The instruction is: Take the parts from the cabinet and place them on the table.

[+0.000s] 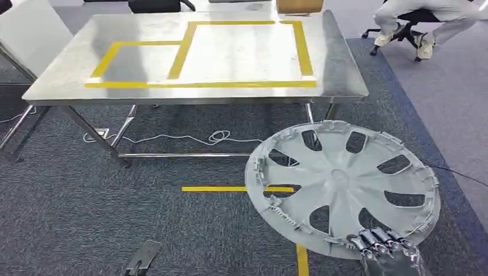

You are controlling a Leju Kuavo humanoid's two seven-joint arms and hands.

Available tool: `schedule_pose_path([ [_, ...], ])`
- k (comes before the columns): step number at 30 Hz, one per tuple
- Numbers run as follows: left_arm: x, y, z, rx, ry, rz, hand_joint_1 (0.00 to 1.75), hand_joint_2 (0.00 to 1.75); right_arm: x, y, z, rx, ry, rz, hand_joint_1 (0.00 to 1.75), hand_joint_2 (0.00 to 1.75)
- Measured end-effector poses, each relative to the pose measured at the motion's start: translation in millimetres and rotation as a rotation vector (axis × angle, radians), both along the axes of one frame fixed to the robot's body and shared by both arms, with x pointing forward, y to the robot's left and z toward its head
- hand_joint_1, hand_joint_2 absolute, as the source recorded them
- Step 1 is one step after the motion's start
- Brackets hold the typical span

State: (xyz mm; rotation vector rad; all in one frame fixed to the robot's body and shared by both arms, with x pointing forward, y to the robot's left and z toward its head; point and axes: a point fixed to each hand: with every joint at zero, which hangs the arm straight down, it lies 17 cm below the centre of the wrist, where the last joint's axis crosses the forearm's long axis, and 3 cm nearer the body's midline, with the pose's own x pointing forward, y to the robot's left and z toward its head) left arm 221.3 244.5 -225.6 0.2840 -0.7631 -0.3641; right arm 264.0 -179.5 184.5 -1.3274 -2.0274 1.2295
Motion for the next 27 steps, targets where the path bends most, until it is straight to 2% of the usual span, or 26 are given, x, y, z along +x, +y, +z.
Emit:
schedule_pose_path([
  [12,-7.3,2.8,-2.6,0.007,0.009,0.003,0.0,1.75,-1.0,1.1,-0.6,-0.005,0.0,0.006,1.43,1.75],
  [27,-2.6,0.5,-0.7,0.003,0.002,0.005,0.0,1.75,-0.7,1.7,-0.7,-0.006,-0.002,0.01,1.43,1.75],
])
